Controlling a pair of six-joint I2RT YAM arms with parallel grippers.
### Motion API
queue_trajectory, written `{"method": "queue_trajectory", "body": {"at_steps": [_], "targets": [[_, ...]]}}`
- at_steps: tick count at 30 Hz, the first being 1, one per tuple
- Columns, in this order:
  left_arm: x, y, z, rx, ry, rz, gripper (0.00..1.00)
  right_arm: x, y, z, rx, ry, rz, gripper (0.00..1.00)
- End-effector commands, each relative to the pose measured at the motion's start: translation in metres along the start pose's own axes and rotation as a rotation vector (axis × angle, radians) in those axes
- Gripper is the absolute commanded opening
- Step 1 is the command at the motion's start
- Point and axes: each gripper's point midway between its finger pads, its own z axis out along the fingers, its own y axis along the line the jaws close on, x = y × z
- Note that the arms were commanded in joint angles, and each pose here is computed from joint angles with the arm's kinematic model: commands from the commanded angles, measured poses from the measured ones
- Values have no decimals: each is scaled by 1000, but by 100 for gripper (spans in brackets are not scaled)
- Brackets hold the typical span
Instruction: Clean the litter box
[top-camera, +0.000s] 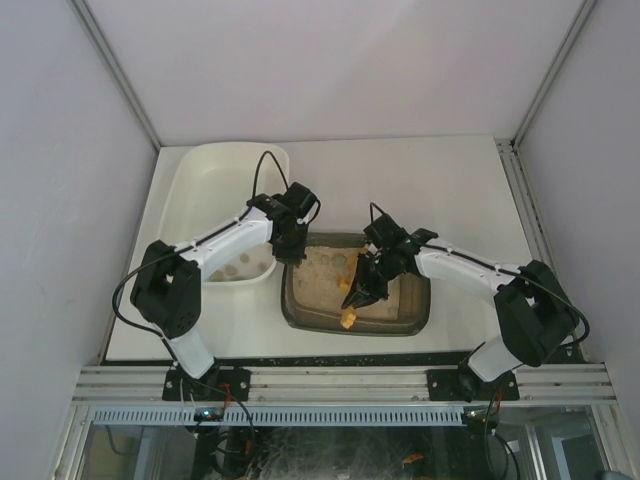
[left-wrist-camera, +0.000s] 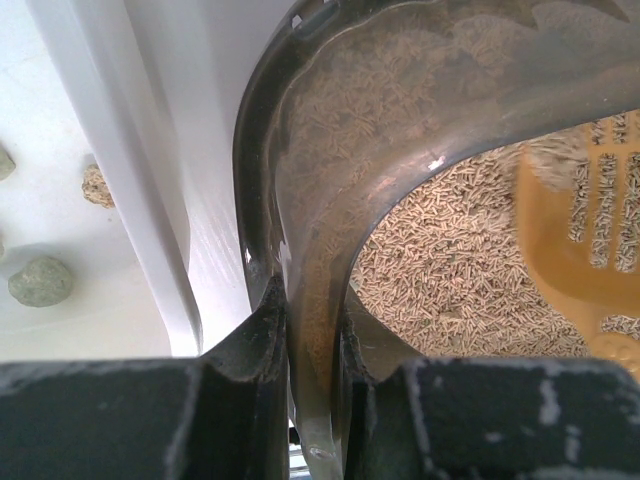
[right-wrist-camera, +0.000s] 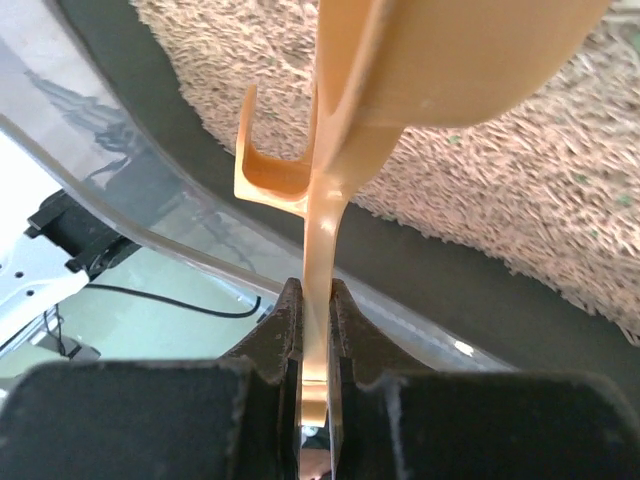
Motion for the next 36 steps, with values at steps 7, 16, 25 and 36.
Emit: {"method": "queue_trajectory", "body": {"at_steps": [7,16,25,36], "targets": [[-19,-53,-56,313,-109,-33,0,-27,0,39,29,-97,-126,0],[-20,-53,-59,315,-117,-33,0,-22,18,67,-102,-43,-155,0],[-20,-54,-59,319,-117,-34,0,-32,39,81,-231,-32,-214,0],[-23,-56,-61,320,-117,-27,1,-33,55,88,-393,-80,-400,0]]}}
